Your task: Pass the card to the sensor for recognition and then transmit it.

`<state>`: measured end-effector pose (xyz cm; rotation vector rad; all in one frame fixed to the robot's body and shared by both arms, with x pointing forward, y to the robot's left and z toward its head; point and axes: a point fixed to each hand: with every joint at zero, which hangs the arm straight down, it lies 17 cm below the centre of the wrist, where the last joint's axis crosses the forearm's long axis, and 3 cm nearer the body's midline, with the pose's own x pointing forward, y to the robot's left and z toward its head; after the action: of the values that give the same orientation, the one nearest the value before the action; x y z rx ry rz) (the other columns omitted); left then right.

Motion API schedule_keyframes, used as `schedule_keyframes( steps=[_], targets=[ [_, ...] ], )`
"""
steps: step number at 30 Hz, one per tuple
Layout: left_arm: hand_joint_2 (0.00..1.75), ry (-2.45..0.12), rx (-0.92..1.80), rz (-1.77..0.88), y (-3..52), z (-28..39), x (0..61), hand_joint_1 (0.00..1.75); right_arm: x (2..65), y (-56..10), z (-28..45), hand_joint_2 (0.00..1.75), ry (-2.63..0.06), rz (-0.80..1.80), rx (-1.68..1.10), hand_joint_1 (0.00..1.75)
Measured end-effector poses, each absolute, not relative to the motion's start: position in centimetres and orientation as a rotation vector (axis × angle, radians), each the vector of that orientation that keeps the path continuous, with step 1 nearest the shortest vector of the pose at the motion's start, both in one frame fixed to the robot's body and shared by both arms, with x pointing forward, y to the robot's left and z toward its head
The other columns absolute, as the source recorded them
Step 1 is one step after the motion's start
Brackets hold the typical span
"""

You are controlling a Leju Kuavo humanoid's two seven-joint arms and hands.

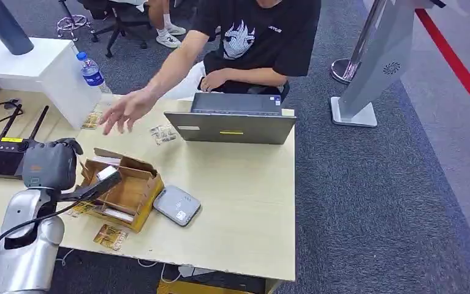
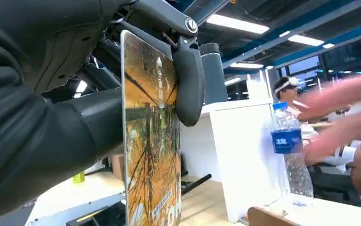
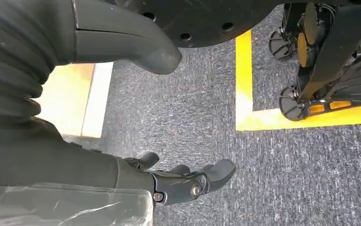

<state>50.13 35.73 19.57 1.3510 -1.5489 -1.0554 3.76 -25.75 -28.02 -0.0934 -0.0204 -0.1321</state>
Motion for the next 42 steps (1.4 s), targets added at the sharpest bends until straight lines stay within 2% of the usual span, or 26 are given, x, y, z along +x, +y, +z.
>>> schedule_keyframes(
  steps=[18, 19, 20, 21, 22, 35, 36, 37, 42],
  targets=[
    [1.75, -1.574, 1.303, -1.041, 35.4, 18.4, 49.4, 1.75, 3.7, -25.5, -28.0, 1.75, -0.018, -0.129, -0.089, 0.0],
    [1.75, -1.576, 1.299, -1.043, 35.3, 18.2, 49.3, 0.37, 3.7, -25.5, -28.0, 1.75, -0.018, -0.13, -0.09, 0.0],
    [1.75, -1.579, 1.292, -1.041, 35.3, 18.0, 49.2, 0.35, 3.7, -25.5, -28.0, 1.75, -0.018, -0.13, -0.091, 0.0],
    [1.75, -1.582, 1.291, -1.035, 35.3, 18.0, 49.1, 0.35, 3.7, -25.5, -28.0, 1.75, -0.018, -0.13, -0.091, 0.0],
    [1.75, -1.583, 1.289, -1.031, 35.4, 17.9, 49.0, 1.75, 3.7, -25.5, -28.0, 1.75, -0.018, -0.13, -0.091, 0.0],
    [1.75, -1.606, 1.292, -1.009, 35.2, 18.4, 48.6, 1.75, 3.7, -25.5, -28.0, 1.75, -0.018, -0.13, -0.092, 0.0],
    [1.75, -1.606, 1.292, -1.009, 35.2, 18.4, 48.6, 1.59, 3.7, -25.5, -28.0, 1.75, -0.018, -0.13, -0.092, 0.0],
    [1.75, -1.605, 1.291, -1.01, 35.2, 18.3, 48.6, 0.03, 3.7, -25.5, -28.0, 1.75, -0.018, -0.13, -0.092, 0.0],
    [1.75, -1.637, 1.295, -0.973, 35.3, 18.9, 48.0, 0.0, 3.7, -25.5, -28.0, 1.75, -0.019, -0.13, -0.09, 0.0]
  ],
)
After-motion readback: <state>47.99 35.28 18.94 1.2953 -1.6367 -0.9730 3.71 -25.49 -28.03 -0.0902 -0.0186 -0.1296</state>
